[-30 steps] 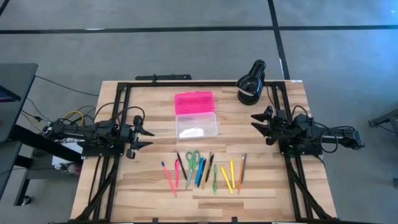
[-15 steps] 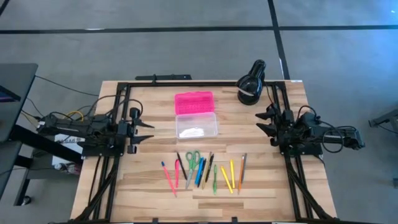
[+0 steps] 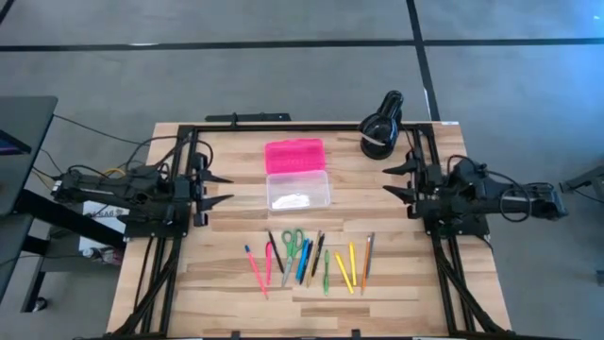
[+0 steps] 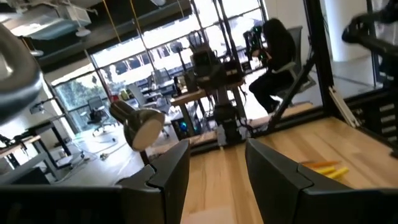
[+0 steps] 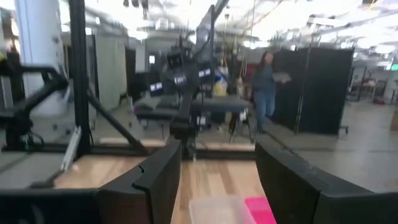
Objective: Pick & place school supplies into a supply box
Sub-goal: Put the pink pencil into the supply box
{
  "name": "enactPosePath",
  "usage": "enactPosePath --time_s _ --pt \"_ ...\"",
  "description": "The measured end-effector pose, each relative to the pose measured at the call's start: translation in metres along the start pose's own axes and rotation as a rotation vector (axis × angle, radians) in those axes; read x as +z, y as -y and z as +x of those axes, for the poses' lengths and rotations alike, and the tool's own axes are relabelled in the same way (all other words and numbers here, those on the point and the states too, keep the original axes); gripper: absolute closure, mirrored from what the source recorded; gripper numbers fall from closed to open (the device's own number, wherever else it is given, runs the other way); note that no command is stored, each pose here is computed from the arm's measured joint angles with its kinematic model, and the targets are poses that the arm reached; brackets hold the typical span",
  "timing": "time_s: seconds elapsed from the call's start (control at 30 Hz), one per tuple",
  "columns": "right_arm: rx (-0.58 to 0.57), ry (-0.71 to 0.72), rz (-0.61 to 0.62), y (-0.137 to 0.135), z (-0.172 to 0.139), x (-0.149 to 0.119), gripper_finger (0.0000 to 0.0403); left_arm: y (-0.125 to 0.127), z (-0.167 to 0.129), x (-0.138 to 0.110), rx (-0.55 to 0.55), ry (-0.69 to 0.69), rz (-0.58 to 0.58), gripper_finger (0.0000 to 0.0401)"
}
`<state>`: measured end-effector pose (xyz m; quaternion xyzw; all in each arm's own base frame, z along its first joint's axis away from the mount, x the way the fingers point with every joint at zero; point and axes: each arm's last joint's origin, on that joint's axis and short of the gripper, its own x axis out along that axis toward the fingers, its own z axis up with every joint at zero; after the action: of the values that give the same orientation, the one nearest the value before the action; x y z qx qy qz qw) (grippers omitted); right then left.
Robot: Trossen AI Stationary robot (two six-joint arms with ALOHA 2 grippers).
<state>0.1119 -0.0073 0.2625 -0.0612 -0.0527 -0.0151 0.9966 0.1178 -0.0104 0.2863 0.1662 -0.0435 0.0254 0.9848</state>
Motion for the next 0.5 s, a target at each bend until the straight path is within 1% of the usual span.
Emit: enactPosePath --time_s 0.2,0.3,0.37,0.5 --pt "0.015 -0.097 -0.051 0.002 0.027 0.007 0.0203 0.005 0.013 -0.009 -0.028 -0.078 0.001 0.0250" --pt "0.041 -0.147 -0.059 0.001 0.045 0.010 0.0203 0.010 0.022 -0.016 -0.049 -0.134 0.005 0.0250" --pt "0.069 -0.198 -0.063 -0.003 0.056 0.006 0.0203 0.013 0.028 -0.021 -0.076 -0.168 0.000 0.0250" --pt "0.115 -0.226 -0.067 -0.009 0.076 0.011 0.0203 0.021 0.039 -0.031 -0.151 -0.234 -0.015 0.0250"
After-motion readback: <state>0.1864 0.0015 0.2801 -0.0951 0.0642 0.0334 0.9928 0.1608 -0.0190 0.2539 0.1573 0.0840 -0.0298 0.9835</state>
